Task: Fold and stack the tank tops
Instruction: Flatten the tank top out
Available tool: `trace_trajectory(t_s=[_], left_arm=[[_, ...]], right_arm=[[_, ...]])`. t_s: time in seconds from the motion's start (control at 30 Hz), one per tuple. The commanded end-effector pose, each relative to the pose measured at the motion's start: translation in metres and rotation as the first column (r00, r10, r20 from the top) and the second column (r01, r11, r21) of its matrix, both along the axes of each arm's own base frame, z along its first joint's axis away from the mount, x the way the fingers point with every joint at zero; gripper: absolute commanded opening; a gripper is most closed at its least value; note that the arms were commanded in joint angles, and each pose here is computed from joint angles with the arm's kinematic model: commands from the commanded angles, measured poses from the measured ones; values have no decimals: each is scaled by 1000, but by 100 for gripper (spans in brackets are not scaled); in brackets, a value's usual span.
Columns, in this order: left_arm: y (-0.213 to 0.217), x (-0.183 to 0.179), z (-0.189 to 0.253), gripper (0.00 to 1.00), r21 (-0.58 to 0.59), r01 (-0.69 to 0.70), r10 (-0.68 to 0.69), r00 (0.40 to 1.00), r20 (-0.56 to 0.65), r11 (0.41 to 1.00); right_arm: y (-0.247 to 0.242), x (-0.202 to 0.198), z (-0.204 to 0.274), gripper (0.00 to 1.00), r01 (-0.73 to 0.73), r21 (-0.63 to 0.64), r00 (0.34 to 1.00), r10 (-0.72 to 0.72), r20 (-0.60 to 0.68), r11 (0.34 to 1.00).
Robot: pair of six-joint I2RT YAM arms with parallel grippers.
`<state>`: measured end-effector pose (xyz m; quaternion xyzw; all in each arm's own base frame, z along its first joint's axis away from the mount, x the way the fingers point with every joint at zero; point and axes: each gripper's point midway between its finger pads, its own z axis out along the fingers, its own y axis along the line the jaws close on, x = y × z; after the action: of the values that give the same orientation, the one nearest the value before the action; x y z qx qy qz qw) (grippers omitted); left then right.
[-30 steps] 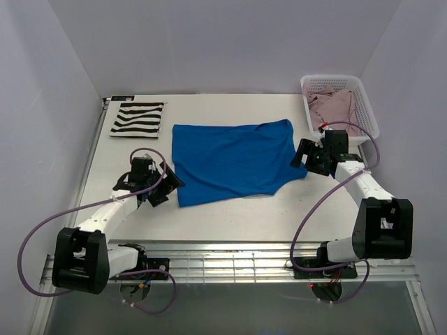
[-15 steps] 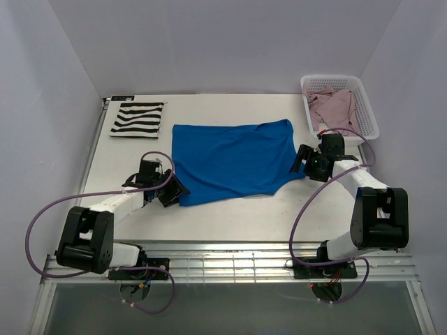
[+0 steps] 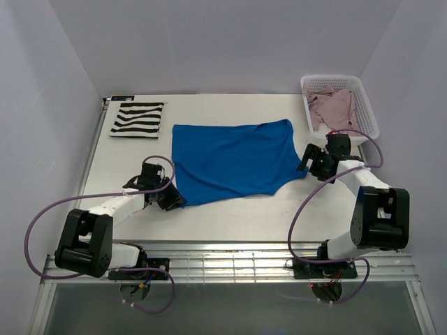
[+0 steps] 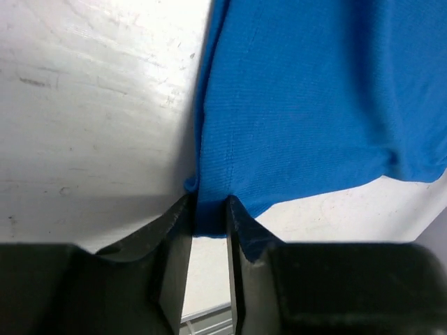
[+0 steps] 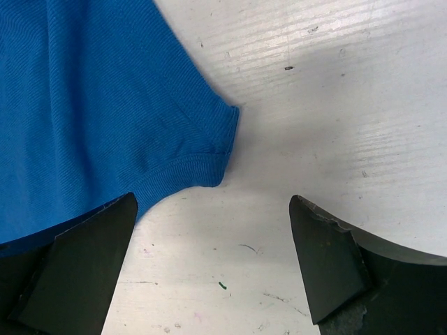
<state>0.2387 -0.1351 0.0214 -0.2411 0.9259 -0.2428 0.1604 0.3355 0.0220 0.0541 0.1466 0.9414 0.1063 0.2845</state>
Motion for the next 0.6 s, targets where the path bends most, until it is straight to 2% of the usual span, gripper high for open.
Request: trace_trajectory(t_s=[0.0, 0.07, 0.1, 0.13, 0.2, 0.27, 0.37, 0.4, 0.47, 0.5, 0.57], left_arm=[[17, -31, -20, 35, 94, -2, 12, 994, -106, 996], [14, -26, -19, 27, 81, -1, 7, 996, -84, 997], [13, -24, -18, 17, 76, 2, 4, 997, -77, 997], [12, -21, -17, 15, 69, 5, 0, 998, -66, 998], [11, -18, -18, 0, 69, 6, -1, 997, -71, 998], [10, -14, -18, 0, 71, 1, 4, 998, -66, 998], [7, -10, -15, 0, 51, 7, -5, 999, -48, 999], [5, -8, -10, 0, 42, 8, -7, 1000, -28, 999], [4, -3, -2, 0, 35, 13, -13, 1000, 7, 999], [3, 0, 6, 0, 29, 12, -13, 999, 40, 999], [1, 6, 19, 0, 18, 14, -16, 997, 81, 1000]], right_arm=[[0, 6, -1, 95, -5, 4, 1000, 5, 16, 1000], [1, 8, -4, 96, -14, 11, 1000, 14, 13, 1000], [1, 10, -5, 96, -17, 8, 1000, 17, 15, 1000], [0, 12, -9, 97, -17, 6, 1000, 17, 3, 1000], [2, 18, -10, 99, -25, 14, 1000, 25, 9, 1000], [5, 25, -15, 99, -35, 28, 999, 34, 15, 999], [9, 28, -24, 84, -44, 52, 999, 45, -4, 998], [11, 29, -25, 75, -51, 64, 999, 51, -3, 997], [13, 30, -30, 67, -54, 76, 998, 55, -8, 996], [14, 33, -31, 54, -56, 79, 998, 56, 1, 995], [19, 34, -31, 38, -66, 110, 998, 67, -8, 992]])
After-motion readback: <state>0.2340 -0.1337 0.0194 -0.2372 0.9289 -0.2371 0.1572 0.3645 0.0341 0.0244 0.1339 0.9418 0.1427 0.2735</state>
